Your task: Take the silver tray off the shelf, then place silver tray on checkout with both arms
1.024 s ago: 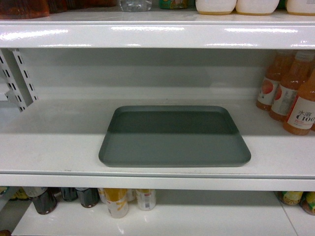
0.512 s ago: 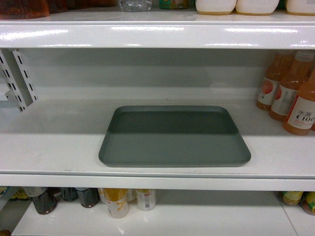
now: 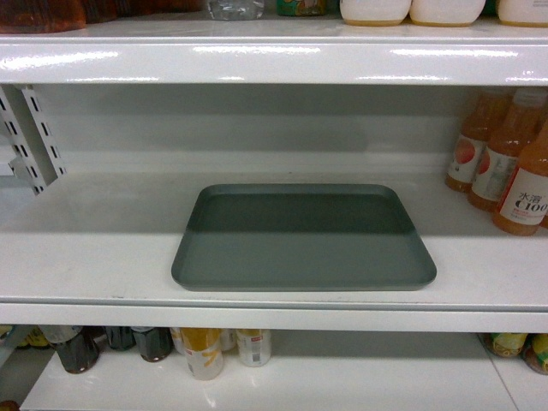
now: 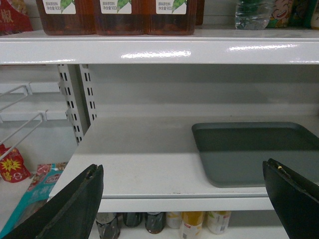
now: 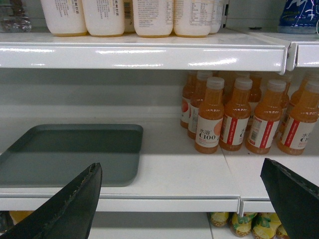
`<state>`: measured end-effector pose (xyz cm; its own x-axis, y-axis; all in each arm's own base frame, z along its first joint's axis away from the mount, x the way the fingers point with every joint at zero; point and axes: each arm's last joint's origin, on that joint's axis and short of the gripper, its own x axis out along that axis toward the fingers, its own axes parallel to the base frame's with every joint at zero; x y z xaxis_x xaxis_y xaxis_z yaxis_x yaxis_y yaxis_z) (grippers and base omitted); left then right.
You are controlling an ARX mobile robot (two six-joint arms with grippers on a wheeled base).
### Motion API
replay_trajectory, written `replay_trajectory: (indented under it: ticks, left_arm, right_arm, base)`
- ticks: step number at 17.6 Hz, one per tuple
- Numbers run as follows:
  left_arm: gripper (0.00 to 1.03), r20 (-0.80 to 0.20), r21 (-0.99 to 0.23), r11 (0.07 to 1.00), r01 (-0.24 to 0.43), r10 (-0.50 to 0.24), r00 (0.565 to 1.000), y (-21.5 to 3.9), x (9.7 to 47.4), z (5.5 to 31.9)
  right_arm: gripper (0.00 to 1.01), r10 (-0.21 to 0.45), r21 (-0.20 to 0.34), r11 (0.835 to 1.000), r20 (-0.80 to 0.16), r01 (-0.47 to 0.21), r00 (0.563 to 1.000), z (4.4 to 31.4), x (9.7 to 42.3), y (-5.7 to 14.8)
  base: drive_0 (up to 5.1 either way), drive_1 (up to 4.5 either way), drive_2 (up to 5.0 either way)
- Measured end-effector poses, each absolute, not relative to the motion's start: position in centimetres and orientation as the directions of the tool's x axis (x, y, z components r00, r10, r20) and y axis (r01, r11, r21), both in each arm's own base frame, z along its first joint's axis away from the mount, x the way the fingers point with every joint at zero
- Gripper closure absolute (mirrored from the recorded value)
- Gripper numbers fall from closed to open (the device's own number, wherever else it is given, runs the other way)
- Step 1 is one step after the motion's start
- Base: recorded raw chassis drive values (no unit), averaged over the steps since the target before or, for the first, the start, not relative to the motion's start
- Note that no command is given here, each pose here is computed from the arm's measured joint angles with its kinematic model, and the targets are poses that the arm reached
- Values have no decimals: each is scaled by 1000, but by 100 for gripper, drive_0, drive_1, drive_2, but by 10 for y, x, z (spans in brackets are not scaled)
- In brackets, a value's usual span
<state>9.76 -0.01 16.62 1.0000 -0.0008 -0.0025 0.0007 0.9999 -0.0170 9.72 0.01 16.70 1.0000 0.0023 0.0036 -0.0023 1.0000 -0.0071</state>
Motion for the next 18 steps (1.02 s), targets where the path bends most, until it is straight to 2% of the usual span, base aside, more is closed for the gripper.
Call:
replay_trajectory:
  ticks: [9,10,11,12,13,14,15,16,18]
  left_arm:
    - [5,-4,-17,1000,0,0,1000,0,98,166]
    - [5,-134,-11,996,-84,82,988,-1,98,164]
    - [5,-269,41,982,-185,189,944,-6,108,168]
    - [5,-321,52,969,-240,244,915,-7,128,171]
    - [5,-364,48,965,-259,258,895,-5,143,164]
    - [5,-412,41,975,-220,217,885,-6,161,156]
    - [5,-469,18,989,-148,139,872,-10,185,148]
    - [5,-507,-5,995,-104,87,858,-14,207,140]
    - [5,-575,-30,998,-57,30,818,-18,248,122]
  right_arm:
    - [3,3,-7,1000,2,-3,1000,167,97,0]
    - [3,68,-20,997,-107,-71,992,165,97,0]
    - [3,161,-22,985,-227,-170,960,165,106,0]
    - [3,261,-16,961,-277,-276,925,167,119,4]
    - [3,288,-9,952,-310,-306,906,165,130,7]
    - [3,297,2,948,-355,-317,886,161,143,9]
    - [3,298,10,947,-399,-321,867,155,155,12]
    - [3,308,19,942,-443,-335,842,148,171,16]
    - [3,313,21,937,-493,-348,812,136,201,26]
  base:
    - [0,0,0]
    - [0,0,0]
    - [0,0,0]
    - [0,0,0]
    - [0,0,0]
    - [0,0,0]
    - [0,0,0]
    - [0,0,0]
    - [0,0,0]
